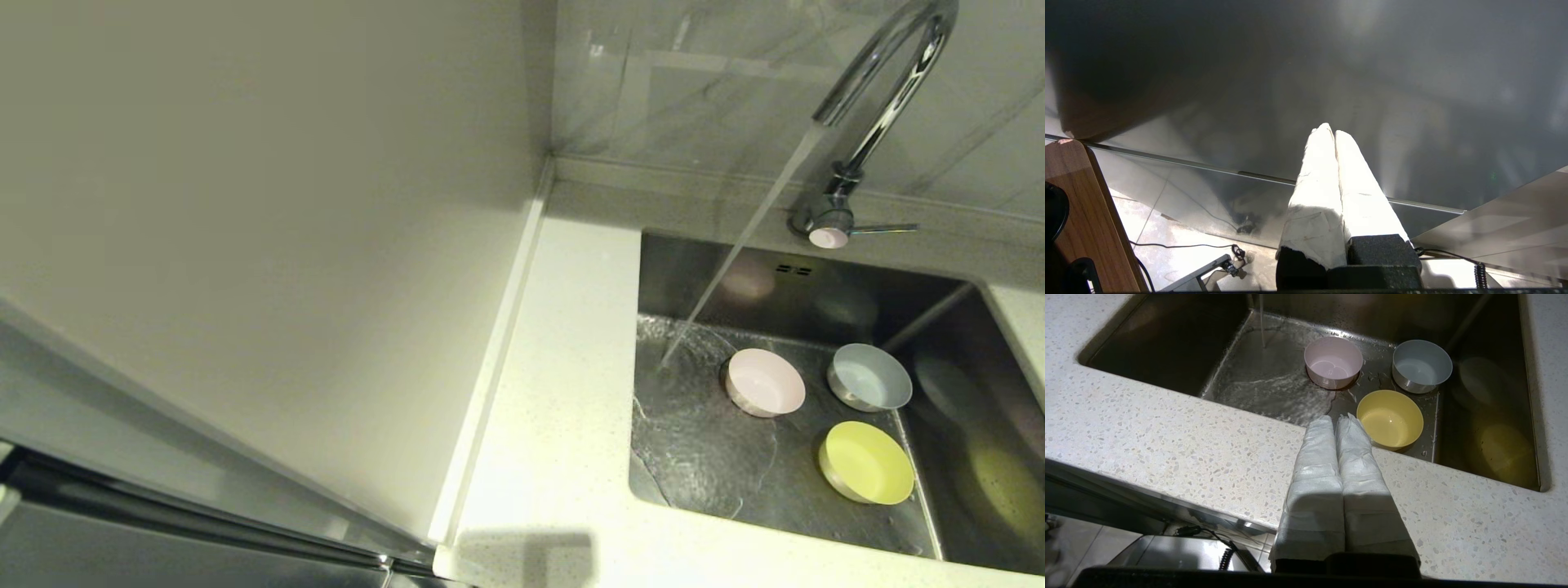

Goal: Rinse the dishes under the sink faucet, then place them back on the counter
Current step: Wait for the water to rinse the bowl

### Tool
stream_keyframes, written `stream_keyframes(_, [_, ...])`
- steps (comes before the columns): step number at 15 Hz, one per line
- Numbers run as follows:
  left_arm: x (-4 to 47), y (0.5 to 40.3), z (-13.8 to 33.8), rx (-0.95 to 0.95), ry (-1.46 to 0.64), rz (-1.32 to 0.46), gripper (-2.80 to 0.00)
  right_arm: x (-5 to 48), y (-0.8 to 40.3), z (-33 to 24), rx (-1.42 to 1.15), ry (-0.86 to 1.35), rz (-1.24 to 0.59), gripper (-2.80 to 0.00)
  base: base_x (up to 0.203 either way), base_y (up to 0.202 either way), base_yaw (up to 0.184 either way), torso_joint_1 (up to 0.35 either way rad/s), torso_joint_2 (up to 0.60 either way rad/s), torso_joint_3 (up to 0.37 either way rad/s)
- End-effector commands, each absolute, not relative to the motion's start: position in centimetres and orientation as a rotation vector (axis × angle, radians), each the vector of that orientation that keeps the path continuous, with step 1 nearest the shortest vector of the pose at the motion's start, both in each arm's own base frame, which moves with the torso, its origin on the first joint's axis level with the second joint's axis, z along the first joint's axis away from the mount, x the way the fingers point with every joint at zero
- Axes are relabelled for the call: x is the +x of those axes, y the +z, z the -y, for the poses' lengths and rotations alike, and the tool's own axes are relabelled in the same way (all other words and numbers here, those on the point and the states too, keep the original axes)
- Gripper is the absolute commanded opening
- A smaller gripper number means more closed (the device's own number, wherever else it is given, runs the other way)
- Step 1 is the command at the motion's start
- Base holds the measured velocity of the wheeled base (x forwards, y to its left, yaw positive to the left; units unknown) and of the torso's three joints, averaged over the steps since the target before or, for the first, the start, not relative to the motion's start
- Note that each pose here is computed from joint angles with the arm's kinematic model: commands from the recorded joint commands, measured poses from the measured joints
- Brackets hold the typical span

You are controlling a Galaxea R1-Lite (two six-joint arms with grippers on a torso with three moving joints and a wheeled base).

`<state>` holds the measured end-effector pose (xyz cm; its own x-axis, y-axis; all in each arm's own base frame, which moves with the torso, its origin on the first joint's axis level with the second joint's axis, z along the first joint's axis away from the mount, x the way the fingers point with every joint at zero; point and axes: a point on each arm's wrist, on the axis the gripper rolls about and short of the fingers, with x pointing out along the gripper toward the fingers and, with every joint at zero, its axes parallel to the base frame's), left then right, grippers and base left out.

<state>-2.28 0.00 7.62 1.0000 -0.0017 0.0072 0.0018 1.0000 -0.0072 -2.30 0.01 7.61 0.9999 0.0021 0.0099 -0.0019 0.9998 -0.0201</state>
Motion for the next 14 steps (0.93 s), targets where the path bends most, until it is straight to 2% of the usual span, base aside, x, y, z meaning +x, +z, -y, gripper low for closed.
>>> stream_keyframes(1, [-2.26, 7.54, 0.0, -0.008, -0.002, 0.005, -2.8, -2.28, 7.63, -0.01, -0.021, 0.003, 0.008, -2.8, 0.0, 0.0, 0.0, 0.0, 0.0, 0.0])
stream_keyframes(6, [-2.26, 7.54, 0.0, -0.008, -0.002, 0.005, -2.8, -2.28, 7.66, -0.07, -0.145, 0.028, 0.013, -2.8, 0.0, 0.0, 0.0, 0.0, 0.0, 0.0])
stream_keyframes(10, [-2.26, 7.54, 0.0, -0.008, -0.002, 0.005, -2.8, -2.28, 7.63, -0.04, -0.021, 0.013, 0.008, -2.8, 0.0, 0.0, 0.0, 0.0, 0.0, 0.0])
stream_keyframes(14, [-2.26, 7.54, 0.0, -0.008, -0.002, 0.005, -2.8, -2.28, 7.63, -0.02, -0.02, 0.008, 0.008, -2.8, 0.0, 0.0, 0.0, 0.0, 0.0, 0.0])
